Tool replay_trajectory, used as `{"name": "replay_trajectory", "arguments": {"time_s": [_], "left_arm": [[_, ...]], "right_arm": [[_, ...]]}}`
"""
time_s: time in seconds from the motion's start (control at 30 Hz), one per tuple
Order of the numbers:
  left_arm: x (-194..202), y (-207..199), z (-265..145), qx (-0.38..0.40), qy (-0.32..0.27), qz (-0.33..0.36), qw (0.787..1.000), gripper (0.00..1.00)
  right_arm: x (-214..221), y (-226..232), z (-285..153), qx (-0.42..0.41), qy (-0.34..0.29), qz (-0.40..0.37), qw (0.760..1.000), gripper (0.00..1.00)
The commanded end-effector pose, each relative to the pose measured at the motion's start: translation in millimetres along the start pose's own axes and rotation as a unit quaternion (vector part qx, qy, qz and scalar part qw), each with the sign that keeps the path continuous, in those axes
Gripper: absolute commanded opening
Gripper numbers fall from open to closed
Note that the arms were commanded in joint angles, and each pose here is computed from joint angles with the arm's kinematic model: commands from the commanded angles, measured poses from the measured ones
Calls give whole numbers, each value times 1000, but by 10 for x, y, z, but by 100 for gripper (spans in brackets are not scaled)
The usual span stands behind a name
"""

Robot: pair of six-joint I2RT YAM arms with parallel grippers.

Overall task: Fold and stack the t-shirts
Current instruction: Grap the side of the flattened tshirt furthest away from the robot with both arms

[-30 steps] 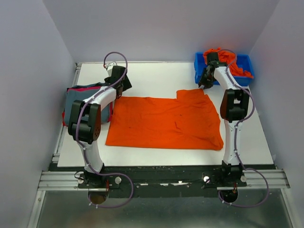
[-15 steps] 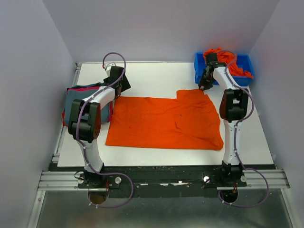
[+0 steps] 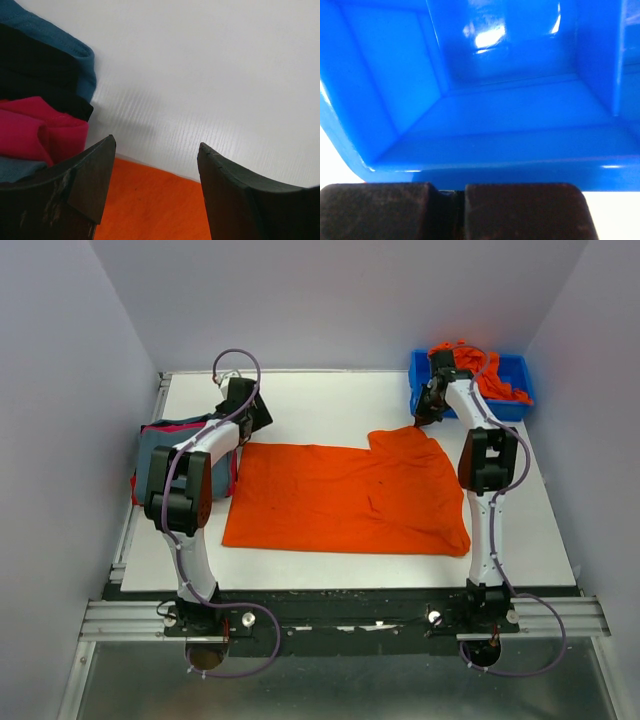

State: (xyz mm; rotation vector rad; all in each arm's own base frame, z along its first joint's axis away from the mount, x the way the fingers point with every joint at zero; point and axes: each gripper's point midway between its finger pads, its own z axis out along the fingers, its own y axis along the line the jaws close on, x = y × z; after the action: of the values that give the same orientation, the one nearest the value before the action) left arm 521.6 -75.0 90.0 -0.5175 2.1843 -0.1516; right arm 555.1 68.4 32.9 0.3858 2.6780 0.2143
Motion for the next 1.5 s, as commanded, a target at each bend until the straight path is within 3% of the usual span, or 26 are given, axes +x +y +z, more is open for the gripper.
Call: {"name": "replay_trajectory", "arguments": {"time_s": [0.0,0.4,0.77,0.87,0.93,1.47], "left_arm": [[-104,-59,4,15,-9,5,1000,77],[-56,5,50,2,-4,16,1000,75],[57,94,114,-21,17,18,999,72],[109,196,139,-48,25,20,998,73],[153,257,164,-63,30,23,997,72],[365,537,254,-143,73,8,987,67]], "right_arm": [[69,118,31,-31,10,-2,999,1],[-446,-95,-551,38,-130,-32,990,1],[-449,60,-743,-11,-156,-39,987,1],[-410,65,-727,-15,-150,-43,988,39],[-368,16,-680,-7,-149,-41,988,52],[-225,-31,-468,3,-117,-23,993,54]]}}
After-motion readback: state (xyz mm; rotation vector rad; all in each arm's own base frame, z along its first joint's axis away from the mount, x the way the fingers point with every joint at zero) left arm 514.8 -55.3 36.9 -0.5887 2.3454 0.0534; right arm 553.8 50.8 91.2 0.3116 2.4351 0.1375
